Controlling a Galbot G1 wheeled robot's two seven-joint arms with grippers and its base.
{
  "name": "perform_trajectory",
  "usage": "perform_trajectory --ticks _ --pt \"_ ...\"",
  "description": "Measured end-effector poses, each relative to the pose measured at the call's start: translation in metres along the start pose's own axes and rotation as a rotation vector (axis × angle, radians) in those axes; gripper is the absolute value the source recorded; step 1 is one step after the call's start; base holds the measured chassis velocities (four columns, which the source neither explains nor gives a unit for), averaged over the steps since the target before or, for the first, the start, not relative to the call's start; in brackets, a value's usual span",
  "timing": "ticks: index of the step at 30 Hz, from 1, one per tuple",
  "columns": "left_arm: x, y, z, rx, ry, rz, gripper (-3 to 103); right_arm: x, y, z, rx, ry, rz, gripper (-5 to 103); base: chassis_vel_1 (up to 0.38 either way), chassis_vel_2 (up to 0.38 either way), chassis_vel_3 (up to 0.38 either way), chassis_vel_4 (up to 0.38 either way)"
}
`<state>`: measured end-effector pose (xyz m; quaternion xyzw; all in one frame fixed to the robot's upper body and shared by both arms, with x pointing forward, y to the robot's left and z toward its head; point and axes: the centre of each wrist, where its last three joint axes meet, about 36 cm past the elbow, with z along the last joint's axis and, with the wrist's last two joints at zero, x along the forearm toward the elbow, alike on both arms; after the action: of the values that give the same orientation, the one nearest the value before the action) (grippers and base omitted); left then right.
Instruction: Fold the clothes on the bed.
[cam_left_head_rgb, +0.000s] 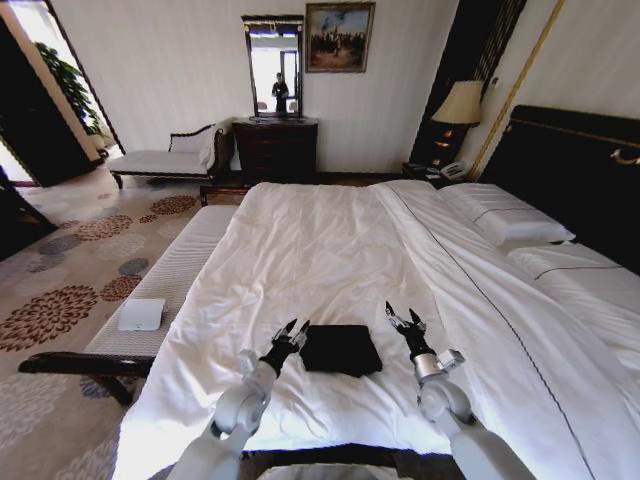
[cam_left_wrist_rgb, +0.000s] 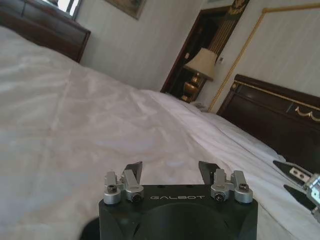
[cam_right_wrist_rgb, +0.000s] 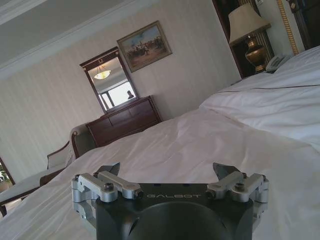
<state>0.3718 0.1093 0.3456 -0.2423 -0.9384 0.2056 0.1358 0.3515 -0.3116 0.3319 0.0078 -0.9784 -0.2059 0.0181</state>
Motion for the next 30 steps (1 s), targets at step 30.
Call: perform_trajectory --ticks 30 --pt "0.123 0.083 -0.077 -0.255 -0.241 -0.555 100 0.026 0.025 -0.069 0.191 -0.09 -0.032 100 0.0 0.0 0.0 0.0"
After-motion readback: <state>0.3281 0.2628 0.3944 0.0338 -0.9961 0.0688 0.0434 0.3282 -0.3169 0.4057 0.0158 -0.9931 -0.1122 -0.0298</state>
